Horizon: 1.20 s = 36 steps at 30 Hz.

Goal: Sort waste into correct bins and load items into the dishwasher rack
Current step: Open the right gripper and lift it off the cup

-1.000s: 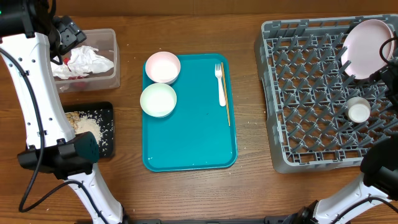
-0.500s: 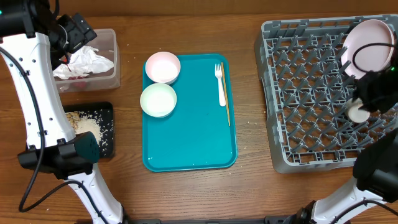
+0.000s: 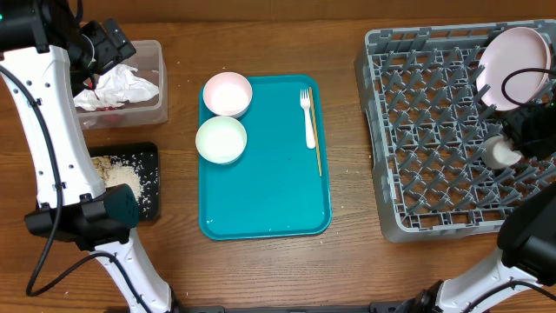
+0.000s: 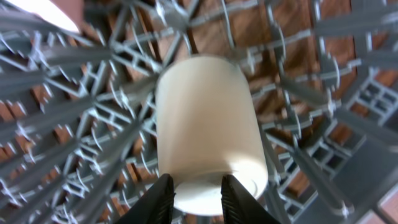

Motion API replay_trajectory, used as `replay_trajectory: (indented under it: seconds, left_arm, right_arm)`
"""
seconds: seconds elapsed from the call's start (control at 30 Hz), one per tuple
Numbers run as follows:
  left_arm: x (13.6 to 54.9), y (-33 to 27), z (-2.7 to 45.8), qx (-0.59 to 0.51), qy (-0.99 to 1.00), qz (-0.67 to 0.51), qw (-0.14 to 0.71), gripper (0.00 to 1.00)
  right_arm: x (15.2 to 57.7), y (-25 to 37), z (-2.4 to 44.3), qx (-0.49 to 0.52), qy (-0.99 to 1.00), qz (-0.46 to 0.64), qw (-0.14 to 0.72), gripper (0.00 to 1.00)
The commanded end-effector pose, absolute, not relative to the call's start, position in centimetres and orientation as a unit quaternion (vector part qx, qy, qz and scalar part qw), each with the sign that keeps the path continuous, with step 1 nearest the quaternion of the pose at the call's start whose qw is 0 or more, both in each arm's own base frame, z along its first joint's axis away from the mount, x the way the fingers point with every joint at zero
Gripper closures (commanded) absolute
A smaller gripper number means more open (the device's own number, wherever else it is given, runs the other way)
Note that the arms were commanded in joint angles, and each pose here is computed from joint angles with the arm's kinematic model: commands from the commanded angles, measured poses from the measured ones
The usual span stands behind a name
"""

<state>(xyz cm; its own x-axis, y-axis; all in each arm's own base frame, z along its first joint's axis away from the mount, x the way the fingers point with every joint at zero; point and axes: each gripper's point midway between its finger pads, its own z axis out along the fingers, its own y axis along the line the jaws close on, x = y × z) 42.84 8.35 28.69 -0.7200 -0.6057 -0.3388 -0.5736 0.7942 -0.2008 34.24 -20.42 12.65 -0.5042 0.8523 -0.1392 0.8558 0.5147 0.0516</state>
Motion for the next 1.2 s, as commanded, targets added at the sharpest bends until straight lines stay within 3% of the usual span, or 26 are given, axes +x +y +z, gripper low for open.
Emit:
replay_trajectory:
  seconds: [0.0,0.13,0.33,0.5,0.77,1.17]
  left_arm:
    - [42.9,8.1,28.3,-0.306,0.932,-0.043,0.191,0.0]
    - [42.9,8.1,28.3,-0.306,0.932,-0.043,0.191,0.0]
    - [42.9,8.1,28.3,-0.306,0.932,-0.043,0.191,0.0]
    - [42.9,8.1,28.3,-0.306,0.932,-0.044,0.191,0.0]
    - [42.9,8.1,28.3,-0.306,0.932,-0.043,0.191,0.0]
    - [42.9,8.1,28.3,-0.306,0.932,-0.044,0.191,0.0]
  right_arm:
    - [34.3,-21.7,13.1,0.501,0.86,-0.03,0.093,0.72]
    - [35.0,-22.7,13.6,0.504,0.855,-0.043,0.117,0.71]
    - [35.5,-23.4,18.1,0.502,0.848,-0.055,0.161,0.59]
    - [32.2,-20.3,16.0,0.49,0.869,-0.03,0.064,0.64]
    - [33.6,-20.9,11.9,0.492,0.865,-0.021,0.09,0.66]
    - [34.1,-21.6,15.1,0.492,0.863,-0.03,0.109,0.64]
